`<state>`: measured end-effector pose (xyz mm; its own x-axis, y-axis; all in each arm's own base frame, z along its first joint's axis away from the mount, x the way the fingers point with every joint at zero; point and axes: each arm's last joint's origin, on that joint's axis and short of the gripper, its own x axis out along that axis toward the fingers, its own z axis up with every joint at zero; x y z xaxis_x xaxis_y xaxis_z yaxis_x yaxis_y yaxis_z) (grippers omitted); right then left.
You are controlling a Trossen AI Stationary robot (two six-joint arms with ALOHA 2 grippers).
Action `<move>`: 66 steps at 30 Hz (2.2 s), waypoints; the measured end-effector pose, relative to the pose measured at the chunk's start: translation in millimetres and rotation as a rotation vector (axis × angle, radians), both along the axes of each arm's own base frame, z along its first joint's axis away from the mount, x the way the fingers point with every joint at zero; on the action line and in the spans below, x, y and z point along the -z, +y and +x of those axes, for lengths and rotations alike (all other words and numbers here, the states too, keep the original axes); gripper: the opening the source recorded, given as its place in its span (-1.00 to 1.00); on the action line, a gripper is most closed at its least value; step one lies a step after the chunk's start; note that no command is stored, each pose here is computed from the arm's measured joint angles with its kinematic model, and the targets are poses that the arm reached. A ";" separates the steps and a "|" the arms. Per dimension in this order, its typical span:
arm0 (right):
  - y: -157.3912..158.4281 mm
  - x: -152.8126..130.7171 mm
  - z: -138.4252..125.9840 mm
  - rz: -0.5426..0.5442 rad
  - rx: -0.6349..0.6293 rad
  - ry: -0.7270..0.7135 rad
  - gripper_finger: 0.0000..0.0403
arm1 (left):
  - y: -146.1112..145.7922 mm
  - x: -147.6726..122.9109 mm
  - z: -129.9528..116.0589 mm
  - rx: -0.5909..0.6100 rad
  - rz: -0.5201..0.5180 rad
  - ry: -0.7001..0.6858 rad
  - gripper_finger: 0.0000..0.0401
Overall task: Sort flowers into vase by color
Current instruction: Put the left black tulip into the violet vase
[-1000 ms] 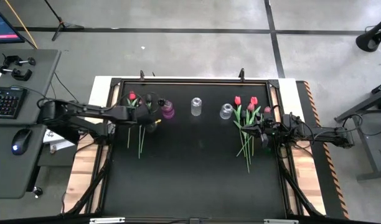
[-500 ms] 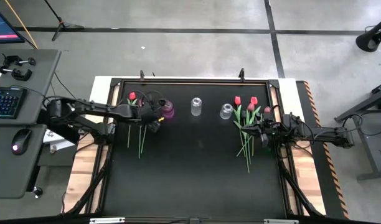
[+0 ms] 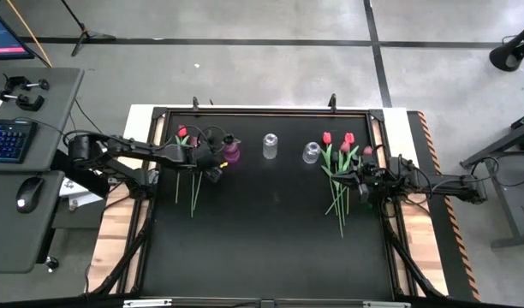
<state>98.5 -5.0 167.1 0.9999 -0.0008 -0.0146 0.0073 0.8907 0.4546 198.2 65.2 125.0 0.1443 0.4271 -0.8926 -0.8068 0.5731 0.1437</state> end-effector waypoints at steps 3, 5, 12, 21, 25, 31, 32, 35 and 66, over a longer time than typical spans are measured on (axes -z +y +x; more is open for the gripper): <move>0.0 -0.1 0.0 0.000 0.000 0.000 -1.00 | 0.0 0.2 -0.8 -0.002 0.003 0.011 -0.09; 0.0 0.0 0.0 0.000 0.000 0.000 -1.00 | 0.1 0.2 -1.3 -0.003 0.009 0.017 -0.25; 0.0 -0.1 0.0 0.000 0.000 0.000 -1.00 | 0.4 0.8 -3.3 0.009 0.029 0.049 -0.94; 0.0 -0.1 0.0 0.000 0.000 0.000 -1.00 | -4.7 -15.8 -3.4 0.045 0.047 0.058 -0.99; 0.0 -0.1 0.0 0.000 0.000 0.000 -1.00 | -7.3 -29.7 -4.5 0.059 0.080 0.018 -0.99; 0.0 0.0 0.0 0.000 0.000 0.000 -1.00 | -10.6 -47.9 -16.6 0.043 0.110 -0.020 -1.00; 0.0 0.0 0.0 0.000 0.000 0.000 -1.00 | -10.9 -50.9 -19.4 0.036 0.122 -0.023 -1.00; 0.0 0.0 0.0 0.000 0.000 0.000 -1.00 | -10.8 -60.0 -26.7 0.005 0.184 -0.040 -1.00; 0.0 0.0 0.0 0.000 0.000 0.000 -1.00 | -12.0 -113.0 -42.4 0.140 1.007 -0.924 -1.00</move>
